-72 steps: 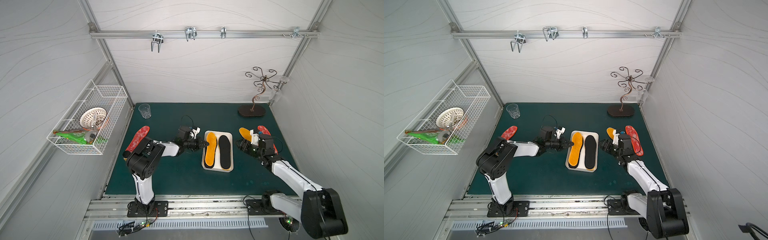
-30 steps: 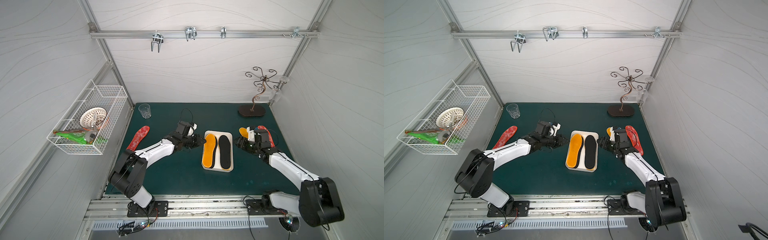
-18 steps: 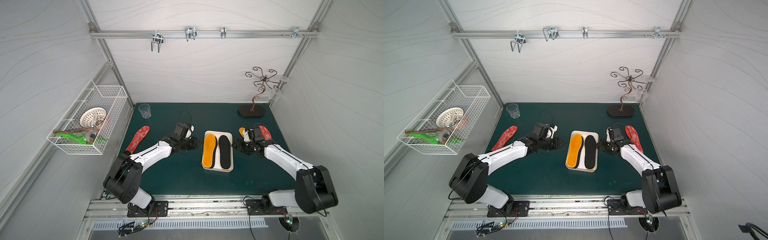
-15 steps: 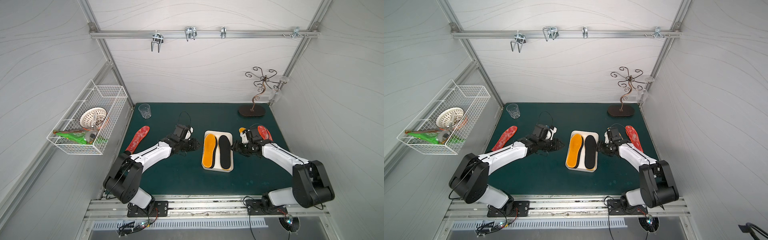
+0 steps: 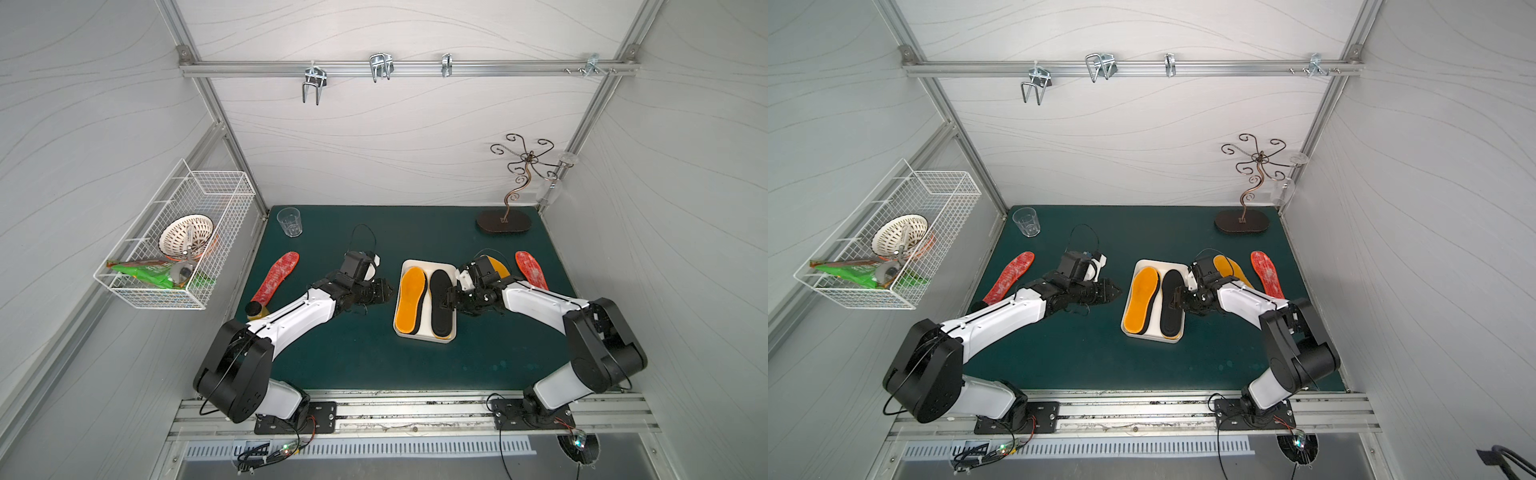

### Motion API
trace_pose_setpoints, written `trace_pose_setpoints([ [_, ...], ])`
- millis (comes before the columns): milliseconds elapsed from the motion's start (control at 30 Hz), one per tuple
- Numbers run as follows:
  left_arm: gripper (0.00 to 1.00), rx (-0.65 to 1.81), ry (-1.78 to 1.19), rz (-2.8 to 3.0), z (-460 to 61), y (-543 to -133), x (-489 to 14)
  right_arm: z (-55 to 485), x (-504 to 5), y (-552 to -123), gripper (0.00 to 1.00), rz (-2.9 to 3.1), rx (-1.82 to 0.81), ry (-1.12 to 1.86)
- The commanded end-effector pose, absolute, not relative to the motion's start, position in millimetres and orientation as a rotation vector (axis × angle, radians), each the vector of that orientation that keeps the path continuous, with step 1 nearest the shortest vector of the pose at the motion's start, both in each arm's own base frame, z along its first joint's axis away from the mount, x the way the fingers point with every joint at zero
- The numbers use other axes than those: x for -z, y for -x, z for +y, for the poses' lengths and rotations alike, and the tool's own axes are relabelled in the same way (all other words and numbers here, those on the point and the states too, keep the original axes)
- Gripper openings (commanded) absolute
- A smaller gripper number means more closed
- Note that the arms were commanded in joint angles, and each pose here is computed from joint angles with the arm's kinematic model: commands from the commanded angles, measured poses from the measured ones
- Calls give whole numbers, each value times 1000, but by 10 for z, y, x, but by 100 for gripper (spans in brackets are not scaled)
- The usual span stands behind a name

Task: Put the insoles into the storage box
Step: Move the storage box to the center of the board.

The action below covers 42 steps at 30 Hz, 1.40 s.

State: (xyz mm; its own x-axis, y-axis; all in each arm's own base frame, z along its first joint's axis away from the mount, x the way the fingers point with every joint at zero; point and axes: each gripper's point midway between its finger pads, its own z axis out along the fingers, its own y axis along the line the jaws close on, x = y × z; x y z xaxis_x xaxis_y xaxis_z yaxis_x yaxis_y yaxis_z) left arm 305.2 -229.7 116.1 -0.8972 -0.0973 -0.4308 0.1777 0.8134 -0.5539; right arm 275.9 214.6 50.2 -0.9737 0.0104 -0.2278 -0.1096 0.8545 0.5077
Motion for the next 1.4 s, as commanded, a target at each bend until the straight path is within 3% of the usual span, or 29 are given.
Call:
trace_pose_setpoints([
  [0, 46, 807, -107, 2513, -2336, -3079, -1244, 2313, -548, -2822, 60, 2774, -840, 134],
  [600, 45, 767, -124, 2516, -2393, -3127, -1184, 2772, -705, -2998, 60, 2664, -947, 391],
  [800, 46, 725, -126, 2483, -2323, -3141, -1245, 2395, -946, -3232, 63, 2677, -721, 263],
  [1067, 45, 679, -76, 2532, -2296, -3310, -1158, 1169, -1117, -3744, 64, 2651, -391, -260],
  [1367, 40, 307, -40, 2578, -2139, -3554, -1054, 1086, -1145, -3824, 64, 2613, -405, -302],
])
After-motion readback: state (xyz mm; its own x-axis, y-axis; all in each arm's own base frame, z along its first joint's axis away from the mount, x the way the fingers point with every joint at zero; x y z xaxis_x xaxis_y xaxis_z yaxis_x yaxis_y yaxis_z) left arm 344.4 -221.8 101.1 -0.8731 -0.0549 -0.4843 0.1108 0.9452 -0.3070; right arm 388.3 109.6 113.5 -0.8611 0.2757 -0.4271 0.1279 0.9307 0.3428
